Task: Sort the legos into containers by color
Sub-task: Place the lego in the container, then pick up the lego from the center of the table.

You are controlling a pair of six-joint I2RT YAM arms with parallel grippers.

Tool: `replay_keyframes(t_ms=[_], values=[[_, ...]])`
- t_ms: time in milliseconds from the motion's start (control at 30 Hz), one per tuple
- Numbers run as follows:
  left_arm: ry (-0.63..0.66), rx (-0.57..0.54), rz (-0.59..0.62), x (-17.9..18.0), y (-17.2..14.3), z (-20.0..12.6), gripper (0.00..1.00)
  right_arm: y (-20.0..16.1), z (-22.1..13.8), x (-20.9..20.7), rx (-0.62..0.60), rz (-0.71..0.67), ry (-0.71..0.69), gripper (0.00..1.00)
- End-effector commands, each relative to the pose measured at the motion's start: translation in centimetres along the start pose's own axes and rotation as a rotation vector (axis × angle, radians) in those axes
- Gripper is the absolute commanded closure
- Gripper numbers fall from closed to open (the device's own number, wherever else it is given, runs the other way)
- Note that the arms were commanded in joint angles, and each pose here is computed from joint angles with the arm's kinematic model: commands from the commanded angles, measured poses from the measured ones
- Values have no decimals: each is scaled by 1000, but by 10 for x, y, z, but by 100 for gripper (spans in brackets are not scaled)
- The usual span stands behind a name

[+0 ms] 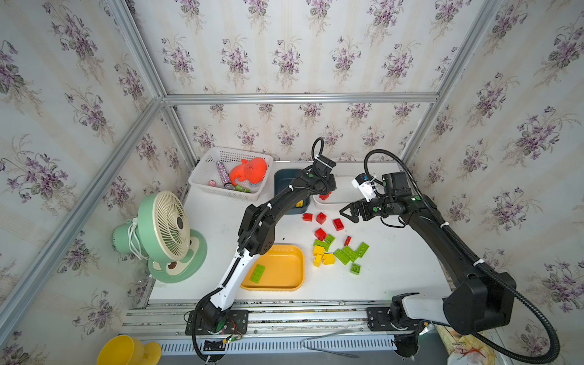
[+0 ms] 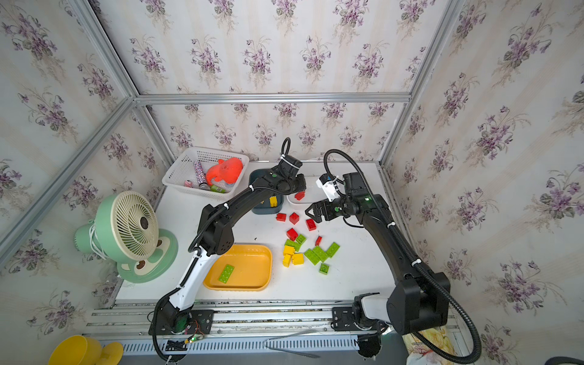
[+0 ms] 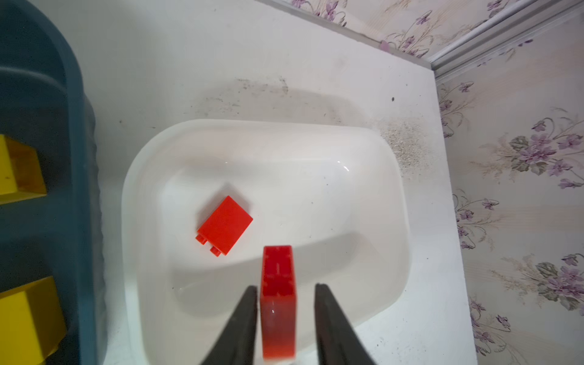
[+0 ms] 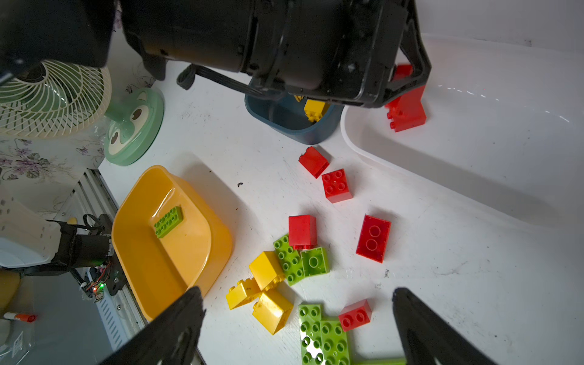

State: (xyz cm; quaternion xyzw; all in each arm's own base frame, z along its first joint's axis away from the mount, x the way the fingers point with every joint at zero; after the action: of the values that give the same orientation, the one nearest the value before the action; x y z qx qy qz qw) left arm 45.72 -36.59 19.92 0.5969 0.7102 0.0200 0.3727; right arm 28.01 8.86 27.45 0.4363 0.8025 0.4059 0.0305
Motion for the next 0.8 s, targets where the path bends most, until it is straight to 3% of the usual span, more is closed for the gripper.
replay_keyframes(t_ms=[0,200,400,567,767], values=[[-42,-30,20,-5,12,-18,46,7,-2,1,-22,-18,6,4],[-79,-26,63,2,24,-82,25,10,4,-2,-20,-25,10,6],[-101,33,127,39,9,-150,8,19,31,8,44,-165,-8,7],[-179,60,108,79,-7,-200,4,22,74,29,120,-403,-3,9],[-233,62,91,113,-29,-238,1,24,128,45,144,-666,57,12]])
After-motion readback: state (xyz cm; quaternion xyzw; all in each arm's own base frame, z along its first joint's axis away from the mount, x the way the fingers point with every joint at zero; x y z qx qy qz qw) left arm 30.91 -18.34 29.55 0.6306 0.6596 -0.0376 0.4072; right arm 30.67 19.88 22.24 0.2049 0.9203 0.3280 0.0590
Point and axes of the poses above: each gripper's point midway between its finger pads, its own z axis out along the fingers, its own x axis along the line the jaws close on, y = z × x, the point moved 9 cm from there along -z, back along the fingers, and after that the axes turned 6 degrees about -z, right-handed, at the moved point
